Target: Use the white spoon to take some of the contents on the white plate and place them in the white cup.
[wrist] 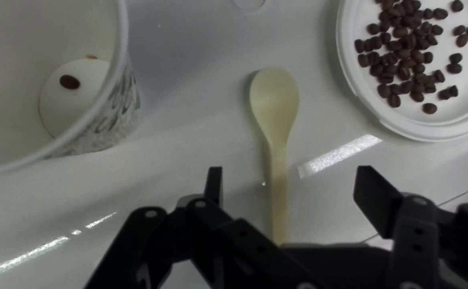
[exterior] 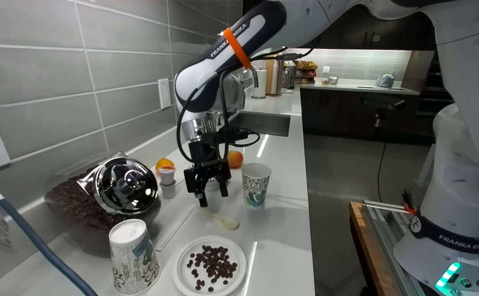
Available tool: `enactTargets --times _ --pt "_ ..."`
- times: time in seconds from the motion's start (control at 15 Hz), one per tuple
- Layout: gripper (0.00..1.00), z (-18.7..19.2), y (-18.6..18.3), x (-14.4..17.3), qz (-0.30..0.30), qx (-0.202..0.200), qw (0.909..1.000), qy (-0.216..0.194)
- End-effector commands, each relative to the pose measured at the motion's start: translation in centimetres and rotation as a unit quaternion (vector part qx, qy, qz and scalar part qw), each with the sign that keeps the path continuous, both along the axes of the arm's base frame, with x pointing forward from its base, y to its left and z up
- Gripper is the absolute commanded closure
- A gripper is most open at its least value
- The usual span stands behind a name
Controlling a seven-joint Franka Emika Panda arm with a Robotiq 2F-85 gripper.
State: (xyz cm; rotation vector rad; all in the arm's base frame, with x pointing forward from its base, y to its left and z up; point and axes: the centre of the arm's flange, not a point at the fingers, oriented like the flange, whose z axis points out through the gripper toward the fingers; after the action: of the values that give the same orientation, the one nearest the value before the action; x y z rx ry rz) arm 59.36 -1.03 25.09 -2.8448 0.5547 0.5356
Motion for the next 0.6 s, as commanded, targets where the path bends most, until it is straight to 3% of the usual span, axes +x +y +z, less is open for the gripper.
enactTargets --times 0.0,0.13,0.27,0.33,0.53 --pt "0.28 -0.7 0.6 1.5 0.006 0.000 0.9998 0.017" --pt "0.40 -1.2 0.8 1.6 0.007 -0.002 0.9998 0.019" --pt "0.45 -1.7 1.2 1.5 0.008 -0.005 0.9997 0.021" --pt "0.41 -2.0 1.4 1.4 0.009 -0.006 0.9996 0.025" --pt "0.46 -2.7 1.9 1.2 0.012 -0.011 0.9995 0.027"
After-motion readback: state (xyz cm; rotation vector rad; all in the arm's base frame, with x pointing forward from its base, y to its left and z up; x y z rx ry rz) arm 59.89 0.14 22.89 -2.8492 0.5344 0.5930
